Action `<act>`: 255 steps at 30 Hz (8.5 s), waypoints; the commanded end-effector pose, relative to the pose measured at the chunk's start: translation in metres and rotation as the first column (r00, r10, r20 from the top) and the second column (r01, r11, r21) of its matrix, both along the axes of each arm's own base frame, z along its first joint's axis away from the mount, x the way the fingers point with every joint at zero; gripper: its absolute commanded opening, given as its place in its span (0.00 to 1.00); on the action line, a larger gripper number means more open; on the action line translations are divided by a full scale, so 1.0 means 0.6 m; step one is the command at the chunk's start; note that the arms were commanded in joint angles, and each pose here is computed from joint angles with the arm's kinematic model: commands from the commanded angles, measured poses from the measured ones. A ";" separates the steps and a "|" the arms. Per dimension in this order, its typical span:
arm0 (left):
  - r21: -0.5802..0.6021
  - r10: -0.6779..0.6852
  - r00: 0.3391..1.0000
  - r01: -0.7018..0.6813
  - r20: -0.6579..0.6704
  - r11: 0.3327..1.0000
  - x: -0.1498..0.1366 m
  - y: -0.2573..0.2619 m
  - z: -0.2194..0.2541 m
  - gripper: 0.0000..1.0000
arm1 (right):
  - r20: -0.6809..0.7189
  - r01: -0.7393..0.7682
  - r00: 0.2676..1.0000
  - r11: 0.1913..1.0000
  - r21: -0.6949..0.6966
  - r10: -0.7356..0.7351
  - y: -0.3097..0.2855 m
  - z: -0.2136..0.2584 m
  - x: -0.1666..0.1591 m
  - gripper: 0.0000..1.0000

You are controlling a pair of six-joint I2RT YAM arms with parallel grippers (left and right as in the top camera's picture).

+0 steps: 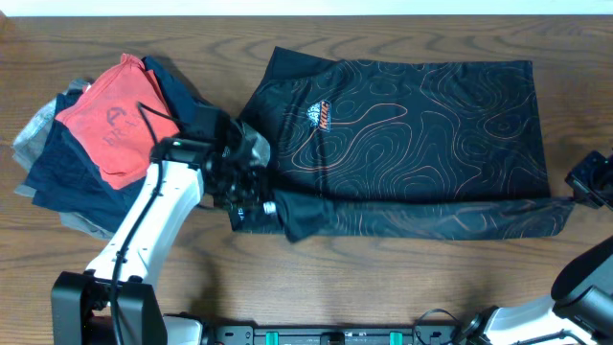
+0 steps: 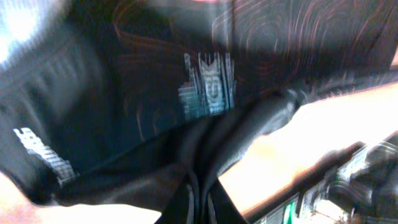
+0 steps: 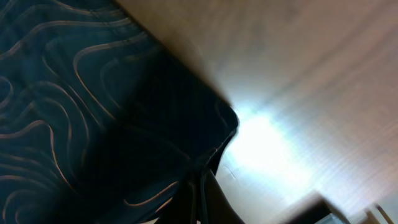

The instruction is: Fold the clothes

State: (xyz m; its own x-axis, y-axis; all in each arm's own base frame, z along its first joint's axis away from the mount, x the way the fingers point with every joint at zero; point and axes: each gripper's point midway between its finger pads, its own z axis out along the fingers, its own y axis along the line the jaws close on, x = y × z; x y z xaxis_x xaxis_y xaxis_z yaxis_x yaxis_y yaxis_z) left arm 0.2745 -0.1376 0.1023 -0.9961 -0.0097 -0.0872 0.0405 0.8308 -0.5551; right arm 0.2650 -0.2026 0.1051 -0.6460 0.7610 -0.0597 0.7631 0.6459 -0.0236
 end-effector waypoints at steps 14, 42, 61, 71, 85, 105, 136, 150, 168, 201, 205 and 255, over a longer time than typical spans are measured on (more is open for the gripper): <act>-0.014 0.175 0.981 -0.175 0.078 0.985 0.120 0.007 -0.061 0.06 | 0.192 -0.091 0.976 0.994 -0.054 0.099 -0.003 -0.034 0.122 0.01; 0.361 0.243 0.965 -0.192 -0.101 0.913 0.030 0.102 -0.134 0.60 | -0.019 -0.096 0.995 0.990 -0.100 0.095 0.019 -0.134 0.035 0.45; 0.348 0.243 0.968 -0.206 -0.066 0.914 0.000 0.106 -0.207 0.53 | -0.036 -0.028 0.999 0.994 -0.110 0.024 0.013 -0.177 -0.002 0.05; 0.363 0.244 0.964 -0.190 -0.110 0.912 -0.035 0.111 -0.228 0.38 | -0.114 0.042 0.992 0.989 -0.138 -0.058 -0.007 -0.186 -0.054 0.01; 0.370 0.258 0.854 -0.084 -0.451 0.925 -0.176 0.103 -0.208 0.38 | -0.136 0.322 0.934 0.943 -0.085 -0.331 -0.070 -0.188 -0.160 0.01; 0.222 0.159 0.980 -0.182 0.118 0.958 0.088 0.072 0.003 0.70 | 0.271 0.147 0.950 0.988 0.056 -0.157 -0.054 0.003 -0.001 0.19; 0.145 0.050 0.866 -0.140 0.498 0.979 0.424 0.009 -0.164 0.67 | 0.183 -0.231 0.962 0.963 0.136 0.204 0.127 0.018 0.028 0.31; -0.103 0.142 0.855 -0.105 0.498 0.989 0.406 -0.037 -0.010 0.06 | 0.283 -0.432 0.866 0.902 0.005 0.413 0.153 0.033 0.112 0.50; -0.043 0.101 0.983 -0.096 0.155 0.994 0.238 -0.031 0.013 0.06 | 0.436 -0.465 0.720 0.841 -0.274 0.540 0.074 -0.052 0.410 0.80; 0.111 0.025 0.988 -0.042 0.154 0.993 0.209 -0.052 -0.018 0.06 | 0.568 -0.251 0.720 0.913 -0.323 0.399 0.059 -0.176 0.519 0.68; 0.111 0.025 0.988 -0.042 0.154 0.993 0.209 -0.052 -0.018 0.06 | 0.561 -0.253 0.718 0.906 -0.340 0.411 0.071 -0.174 0.525 0.59; 0.106 0.040 0.967 -0.013 -0.252 0.994 -0.011 0.012 0.028 0.06 | -0.016 -0.249 0.968 0.967 -0.051 0.249 0.042 0.006 0.076 0.17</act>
